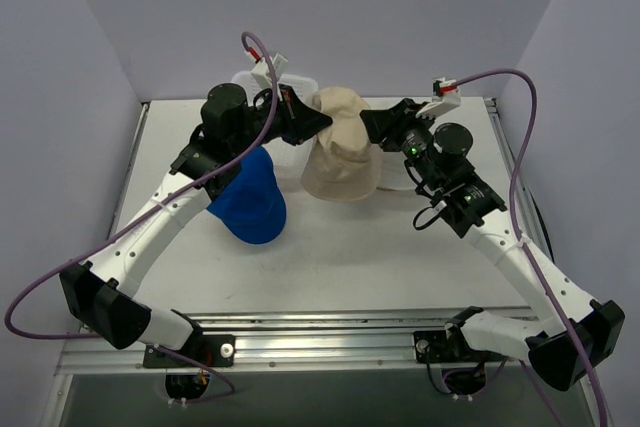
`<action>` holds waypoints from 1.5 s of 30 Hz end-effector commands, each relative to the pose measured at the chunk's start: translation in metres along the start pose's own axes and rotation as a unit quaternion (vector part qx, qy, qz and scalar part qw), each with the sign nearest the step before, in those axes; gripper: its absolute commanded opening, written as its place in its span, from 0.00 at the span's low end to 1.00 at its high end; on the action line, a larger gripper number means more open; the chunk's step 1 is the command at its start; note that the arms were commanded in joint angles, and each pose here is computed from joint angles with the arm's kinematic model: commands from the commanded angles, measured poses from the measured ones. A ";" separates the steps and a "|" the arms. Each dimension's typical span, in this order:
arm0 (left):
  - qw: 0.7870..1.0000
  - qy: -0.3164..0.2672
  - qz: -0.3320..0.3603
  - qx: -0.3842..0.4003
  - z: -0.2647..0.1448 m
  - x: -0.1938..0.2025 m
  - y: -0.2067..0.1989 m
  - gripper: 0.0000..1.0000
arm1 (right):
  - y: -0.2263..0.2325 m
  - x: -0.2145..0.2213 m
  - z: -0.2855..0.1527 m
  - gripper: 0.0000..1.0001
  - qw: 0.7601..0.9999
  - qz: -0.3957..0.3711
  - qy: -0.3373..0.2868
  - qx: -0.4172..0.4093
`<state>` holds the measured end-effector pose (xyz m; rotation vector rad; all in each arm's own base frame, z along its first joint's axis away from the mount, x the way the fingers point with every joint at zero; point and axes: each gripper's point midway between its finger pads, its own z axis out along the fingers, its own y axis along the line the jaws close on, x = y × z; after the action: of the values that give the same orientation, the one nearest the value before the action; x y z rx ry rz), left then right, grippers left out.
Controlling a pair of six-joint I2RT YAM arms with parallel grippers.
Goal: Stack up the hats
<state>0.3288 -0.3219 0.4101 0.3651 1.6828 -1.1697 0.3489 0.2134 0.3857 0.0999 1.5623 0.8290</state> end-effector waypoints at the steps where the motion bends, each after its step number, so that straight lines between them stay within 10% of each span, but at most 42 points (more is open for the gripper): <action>1: 0.998 -0.048 0.028 0.017 -0.014 -0.025 -0.019 0.02 | 0.017 -0.014 -0.004 0.29 0.999 0.010 -0.025 -0.028; 7: 0.998 -0.045 0.028 0.017 -0.014 -0.022 -0.019 0.02 | 0.016 -0.013 -0.007 0.00 0.999 0.002 -0.026 -0.028; 27: 0.999 -0.011 0.031 0.026 0.077 -0.008 0.013 0.11 | -0.017 -0.080 -0.011 0.00 0.973 -0.184 -0.104 0.092; 45: 0.994 -0.053 0.089 -0.046 0.095 -0.038 0.037 0.08 | -0.064 -0.092 0.017 0.00 0.966 -0.198 -0.101 0.134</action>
<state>0.4107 -0.3905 0.3785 0.4243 1.6937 -1.0512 0.4022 0.1413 0.3768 0.0093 1.5696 0.2803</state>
